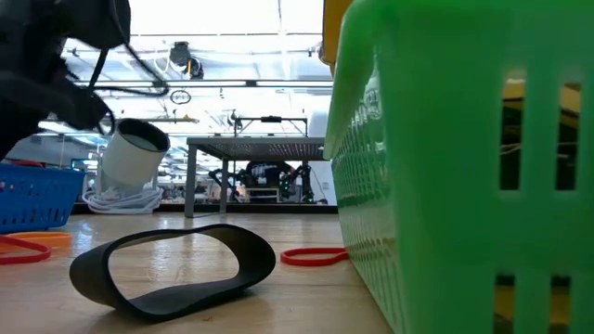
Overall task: Pick & Place Office Desk Supplies
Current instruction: Put the orange rubber band into the blue bin, then put the red rubber band into the blue bin
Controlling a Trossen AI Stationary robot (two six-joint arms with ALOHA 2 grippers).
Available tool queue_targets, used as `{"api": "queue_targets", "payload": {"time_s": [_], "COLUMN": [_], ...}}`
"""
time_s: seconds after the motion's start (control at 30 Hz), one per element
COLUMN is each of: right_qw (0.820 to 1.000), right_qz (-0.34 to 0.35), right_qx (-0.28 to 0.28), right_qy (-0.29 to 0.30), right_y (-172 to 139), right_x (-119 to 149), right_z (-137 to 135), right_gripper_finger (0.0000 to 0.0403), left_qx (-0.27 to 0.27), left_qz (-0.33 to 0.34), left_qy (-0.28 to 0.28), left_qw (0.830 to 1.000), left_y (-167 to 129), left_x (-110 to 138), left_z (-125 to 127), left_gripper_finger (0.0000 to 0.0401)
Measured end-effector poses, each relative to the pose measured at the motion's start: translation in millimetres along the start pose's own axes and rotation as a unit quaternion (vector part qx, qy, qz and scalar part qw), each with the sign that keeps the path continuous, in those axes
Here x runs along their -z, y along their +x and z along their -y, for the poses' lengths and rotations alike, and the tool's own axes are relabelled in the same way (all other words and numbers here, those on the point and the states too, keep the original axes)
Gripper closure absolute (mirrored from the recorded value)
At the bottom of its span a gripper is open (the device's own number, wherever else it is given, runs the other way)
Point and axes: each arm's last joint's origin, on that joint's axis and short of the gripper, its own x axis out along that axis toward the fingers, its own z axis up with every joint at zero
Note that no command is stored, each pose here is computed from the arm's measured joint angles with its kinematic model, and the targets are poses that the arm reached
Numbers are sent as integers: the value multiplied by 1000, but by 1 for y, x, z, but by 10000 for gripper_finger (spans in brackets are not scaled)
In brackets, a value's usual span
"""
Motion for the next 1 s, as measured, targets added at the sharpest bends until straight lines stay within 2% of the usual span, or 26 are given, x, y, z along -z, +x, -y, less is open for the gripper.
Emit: {"api": "queue_targets", "payload": {"time_s": [0.17, 0.37, 0.5, 0.67, 0.77, 0.9, 1.0], "right_qw": [1000, 1000, 1000, 1000, 1000, 1000, 1000], "right_qz": [-2, -2, -3, -2, -2, -2, -2], "right_qx": [0, 0, 0, 0, 0, 0, 0], "right_qy": [-2, -1, -1, -1, -1, -1, -1], "right_y": [0, 0, 0, 0, 0, 0, 0], "right_x": [0, 1, 1, 1, 1, 1, 1], "right_z": [0, 0, 0, 0, 0, 0, 0], "right_gripper_finger": [248, 248, 248, 248, 248, 248, 248], "left_qx": [-13, -60, -55, 3, 57, 151, 215], "left_qz": [16, 49, 66, 111, 147, 183, 203], "left_qy": [10, -8, -8, 3, 23, 91, 159], "left_qw": [1000, 997, 996, 994, 987, 967, 942], "left_y": [-25, -60, -82, -113, -128, -139, -144], "left_x": [3, 8, 12, 15, 16, 20, 25], "left_z": [3, -3, -3, 5, 13, 32, 47], "left_gripper_finger": [308, 308, 308, 308, 308, 308, 308]}}
